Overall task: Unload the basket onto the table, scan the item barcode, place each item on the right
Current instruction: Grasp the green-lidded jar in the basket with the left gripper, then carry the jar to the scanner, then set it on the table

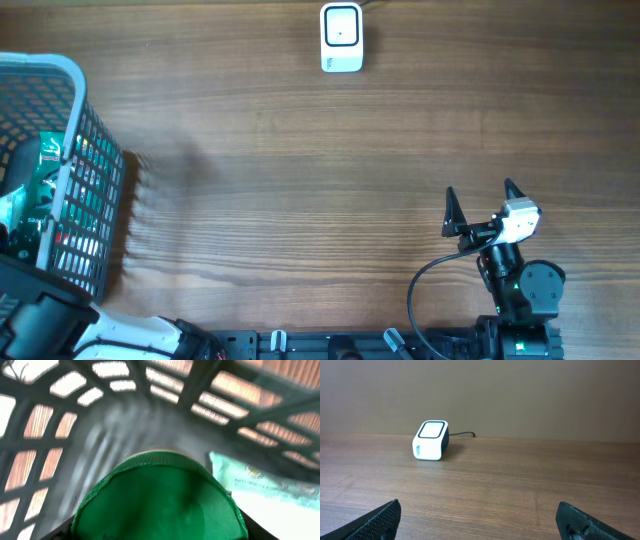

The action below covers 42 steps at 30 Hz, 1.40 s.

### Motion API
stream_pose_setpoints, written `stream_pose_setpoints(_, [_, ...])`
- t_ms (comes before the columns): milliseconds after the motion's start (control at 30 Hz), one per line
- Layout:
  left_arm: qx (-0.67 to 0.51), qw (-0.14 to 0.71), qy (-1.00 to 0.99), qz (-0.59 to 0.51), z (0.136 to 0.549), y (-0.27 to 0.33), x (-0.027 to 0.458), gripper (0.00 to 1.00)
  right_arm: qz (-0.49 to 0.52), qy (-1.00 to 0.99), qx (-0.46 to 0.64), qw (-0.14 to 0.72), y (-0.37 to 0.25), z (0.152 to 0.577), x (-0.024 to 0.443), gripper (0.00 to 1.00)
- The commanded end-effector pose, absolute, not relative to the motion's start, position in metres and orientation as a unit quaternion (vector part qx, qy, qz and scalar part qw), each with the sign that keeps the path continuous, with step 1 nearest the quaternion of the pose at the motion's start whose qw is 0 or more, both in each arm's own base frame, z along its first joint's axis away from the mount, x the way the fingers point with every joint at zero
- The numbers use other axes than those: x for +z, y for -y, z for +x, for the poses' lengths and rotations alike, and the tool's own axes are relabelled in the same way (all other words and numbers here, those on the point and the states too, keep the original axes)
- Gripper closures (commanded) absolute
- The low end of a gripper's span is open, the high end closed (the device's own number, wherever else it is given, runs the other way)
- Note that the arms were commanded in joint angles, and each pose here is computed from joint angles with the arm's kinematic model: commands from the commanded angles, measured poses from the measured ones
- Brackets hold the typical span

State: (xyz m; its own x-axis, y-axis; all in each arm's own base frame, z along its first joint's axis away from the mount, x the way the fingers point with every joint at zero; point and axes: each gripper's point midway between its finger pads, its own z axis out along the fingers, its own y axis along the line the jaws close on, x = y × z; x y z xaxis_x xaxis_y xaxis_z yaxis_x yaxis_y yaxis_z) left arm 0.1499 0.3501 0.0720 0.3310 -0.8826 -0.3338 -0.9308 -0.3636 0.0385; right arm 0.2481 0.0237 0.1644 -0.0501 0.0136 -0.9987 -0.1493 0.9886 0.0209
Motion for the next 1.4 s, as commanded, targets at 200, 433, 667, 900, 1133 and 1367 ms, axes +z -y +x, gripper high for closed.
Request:
stream_pose_setpoints(200, [0.094,0.215,-0.594,-0.77,0.207,-0.329,0.201,0.44,-0.049,-0.721,0.053,0.689,-0.023,0.248,0.165,0.0])
stream_pose_setpoints(433, [0.009,0.405,-0.639,-0.654,0.253,-0.231,0.337,0.43,-0.049,-0.721,0.053,0.689,-0.023,0.248,0.165,0.0])
stream_pose_setpoints(667, [-0.181,0.495,-0.722,-0.448,0.284,-0.074,0.414,0.42,-0.049,-0.721,0.053,0.689,-0.023,0.248,0.165,0.0])
stream_pose_setpoints(900, [-0.258,0.368,-0.848,-0.282,0.333,0.075,0.361,0.41,-0.049,-0.721,0.053,0.689,-0.023,0.248,0.165,0.0])
stream_pose_setpoints(1133, [-0.205,0.186,-0.944,-0.18,0.358,0.206,0.223,0.41,-0.049,-0.721,0.052,0.689,-0.023,0.248,0.165,0.0])
stream_pose_setpoints(1367, [-0.119,0.111,-0.984,-0.074,0.321,0.276,0.136,0.39,-0.049,-0.721,0.053,0.689,-0.023,0.248,0.165,0.0])
